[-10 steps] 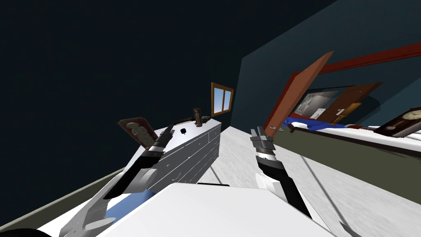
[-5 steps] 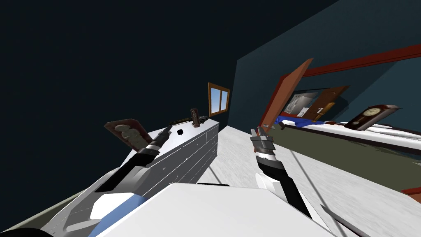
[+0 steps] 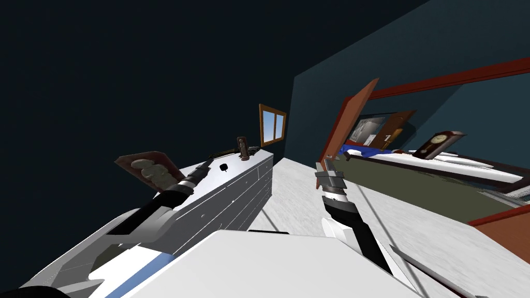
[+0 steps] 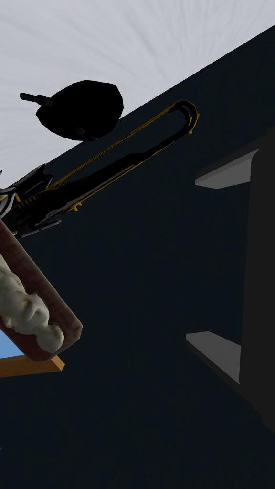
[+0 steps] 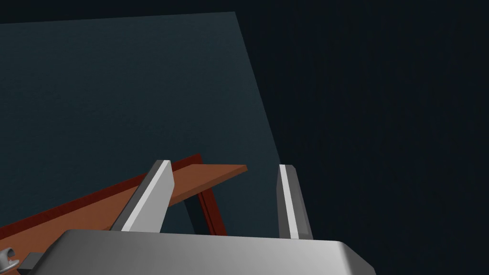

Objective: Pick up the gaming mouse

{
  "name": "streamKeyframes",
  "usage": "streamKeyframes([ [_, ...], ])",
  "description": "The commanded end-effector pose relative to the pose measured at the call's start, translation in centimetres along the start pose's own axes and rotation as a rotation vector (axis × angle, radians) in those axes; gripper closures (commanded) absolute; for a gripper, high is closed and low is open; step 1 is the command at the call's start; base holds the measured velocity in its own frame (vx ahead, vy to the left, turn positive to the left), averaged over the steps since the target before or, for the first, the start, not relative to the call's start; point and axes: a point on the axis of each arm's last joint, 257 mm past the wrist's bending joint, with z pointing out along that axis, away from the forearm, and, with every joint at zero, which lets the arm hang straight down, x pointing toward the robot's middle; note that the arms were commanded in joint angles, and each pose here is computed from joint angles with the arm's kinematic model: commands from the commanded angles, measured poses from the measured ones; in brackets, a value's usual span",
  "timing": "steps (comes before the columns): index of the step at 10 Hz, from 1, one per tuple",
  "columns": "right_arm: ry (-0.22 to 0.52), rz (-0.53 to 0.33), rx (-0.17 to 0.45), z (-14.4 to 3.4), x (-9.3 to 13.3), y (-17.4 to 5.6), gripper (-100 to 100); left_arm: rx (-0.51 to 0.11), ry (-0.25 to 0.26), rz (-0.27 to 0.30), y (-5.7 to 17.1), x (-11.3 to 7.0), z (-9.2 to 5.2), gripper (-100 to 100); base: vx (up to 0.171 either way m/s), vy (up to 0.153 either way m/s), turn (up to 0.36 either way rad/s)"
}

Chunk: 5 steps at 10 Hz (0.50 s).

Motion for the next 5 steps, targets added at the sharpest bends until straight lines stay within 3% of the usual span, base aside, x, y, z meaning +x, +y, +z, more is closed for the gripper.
streamKeyframes([
  [1,0.000,0.000,0.000,0.0,0.0,0.0,0,-0.056,0.011,0.022,1.3,-1.3,0.1,-100,-0.002,0.000,-0.138],
  [2,0.000,0.000,0.000,0.0,0.0,0.0,0,-0.073,0.016,0.026,1.7,-1.3,0.1,-100,-0.003,0.006,-0.092],
  [3,0.000,0.000,0.000,0.0,0.0,0.0,0,-0.109,0.018,0.039,2.6,-2.7,0.0,-100,-0.001,0.006,-0.138],
  [5,0.000,0.000,0.000,0.0,0.0,0.0,0,-0.141,0.030,0.049,3.3,-2.6,0.0,-100,-0.001,0.008,-0.030],
])
